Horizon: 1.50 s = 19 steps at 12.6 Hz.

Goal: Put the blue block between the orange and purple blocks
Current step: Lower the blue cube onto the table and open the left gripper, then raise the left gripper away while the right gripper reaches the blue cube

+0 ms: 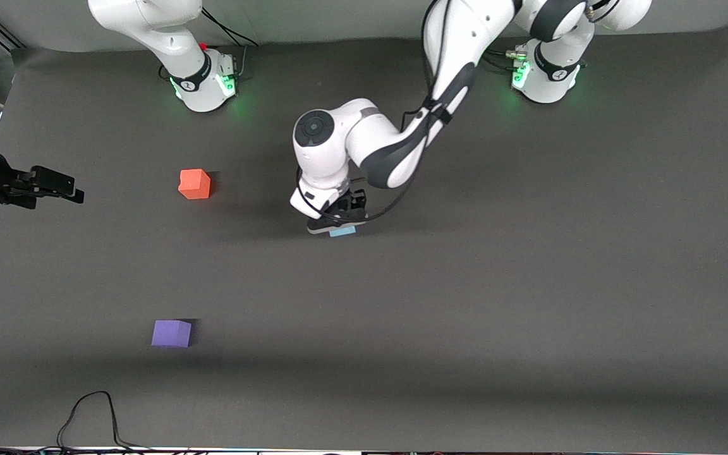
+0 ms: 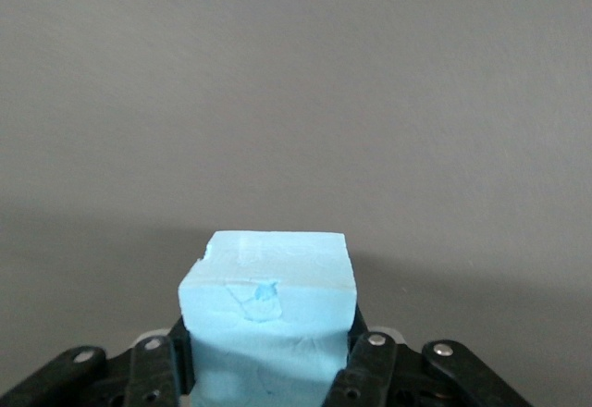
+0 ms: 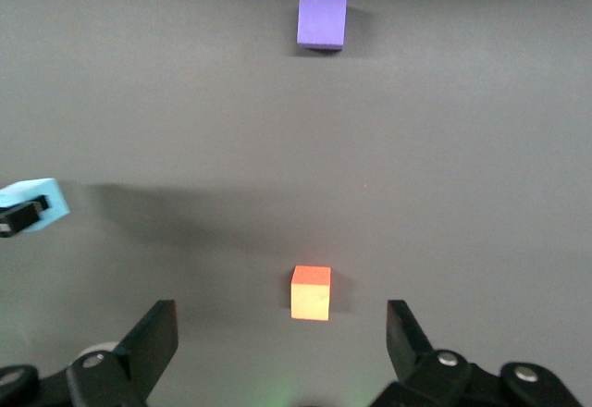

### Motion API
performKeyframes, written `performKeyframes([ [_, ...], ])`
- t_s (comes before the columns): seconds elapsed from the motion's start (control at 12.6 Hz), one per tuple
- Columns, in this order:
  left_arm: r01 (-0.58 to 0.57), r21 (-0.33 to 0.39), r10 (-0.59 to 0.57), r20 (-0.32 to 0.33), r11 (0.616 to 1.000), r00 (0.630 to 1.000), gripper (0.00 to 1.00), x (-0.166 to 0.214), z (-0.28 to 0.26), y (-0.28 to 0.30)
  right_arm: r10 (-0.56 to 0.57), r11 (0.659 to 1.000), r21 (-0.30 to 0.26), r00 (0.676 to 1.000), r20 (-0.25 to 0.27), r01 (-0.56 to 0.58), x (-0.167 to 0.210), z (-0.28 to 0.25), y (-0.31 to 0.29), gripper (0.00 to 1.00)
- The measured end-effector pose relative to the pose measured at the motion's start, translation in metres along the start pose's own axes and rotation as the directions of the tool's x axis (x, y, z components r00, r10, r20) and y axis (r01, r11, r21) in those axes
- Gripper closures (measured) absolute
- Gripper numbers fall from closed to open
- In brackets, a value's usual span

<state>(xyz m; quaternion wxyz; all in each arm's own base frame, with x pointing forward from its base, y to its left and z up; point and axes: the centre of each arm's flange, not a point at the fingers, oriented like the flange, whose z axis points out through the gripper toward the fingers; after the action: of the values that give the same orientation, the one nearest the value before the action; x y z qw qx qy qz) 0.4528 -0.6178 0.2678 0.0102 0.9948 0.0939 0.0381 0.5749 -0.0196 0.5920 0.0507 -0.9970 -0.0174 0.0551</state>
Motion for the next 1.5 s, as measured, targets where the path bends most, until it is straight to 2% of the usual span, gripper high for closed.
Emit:
performKeyframes([
  [0.32,-0.030,-0.002,0.030,0.003,1.000,1.000,0.41,-0.017,0.062,0.006,-0.006,1.000,0.002,1.000,0.029,0.006,0.001,0.008,-0.003,0.00],
  [0.48,-0.033,-0.006,0.033,-0.001,0.999,0.999,0.41,-0.015,0.063,0.007,-0.008,1.000,0.002,0.999,0.036,0.008,0.001,0.011,-0.005,0.00],
  [0.55,-0.033,-0.004,0.033,-0.001,0.999,0.999,0.34,-0.015,0.064,0.006,-0.009,1.000,0.003,0.999,0.041,0.009,0.001,0.013,-0.005,0.00],
  [0.79,-0.012,0.017,0.012,0.003,1.000,1.000,0.01,0.000,0.050,0.003,-0.016,1.000,0.002,0.999,0.048,0.016,0.003,0.016,-0.009,0.00],
  [0.95,0.054,0.002,-0.054,0.019,0.999,0.998,0.00,0.036,0.003,-0.007,-0.035,0.999,0.002,0.998,0.051,0.035,0.003,0.018,-0.020,0.00],
  [1.11,0.116,-0.039,-0.113,0.065,0.993,0.991,0.00,0.087,-0.074,-0.035,-0.080,0.997,-0.002,0.995,0.055,0.081,0.001,0.018,-0.046,0.00],
  [1.35,0.104,-0.057,-0.093,0.167,0.993,0.981,0.00,0.168,-0.183,-0.135,-0.117,0.993,0.031,0.991,0.064,0.115,-0.010,0.017,-0.116,0.00],
  [1.5,0.082,-0.044,-0.071,0.210,0.996,0.975,0.00,0.213,-0.209,-0.222,-0.106,0.994,0.036,0.992,0.070,0.104,-0.028,0.019,-0.190,0.00],
])
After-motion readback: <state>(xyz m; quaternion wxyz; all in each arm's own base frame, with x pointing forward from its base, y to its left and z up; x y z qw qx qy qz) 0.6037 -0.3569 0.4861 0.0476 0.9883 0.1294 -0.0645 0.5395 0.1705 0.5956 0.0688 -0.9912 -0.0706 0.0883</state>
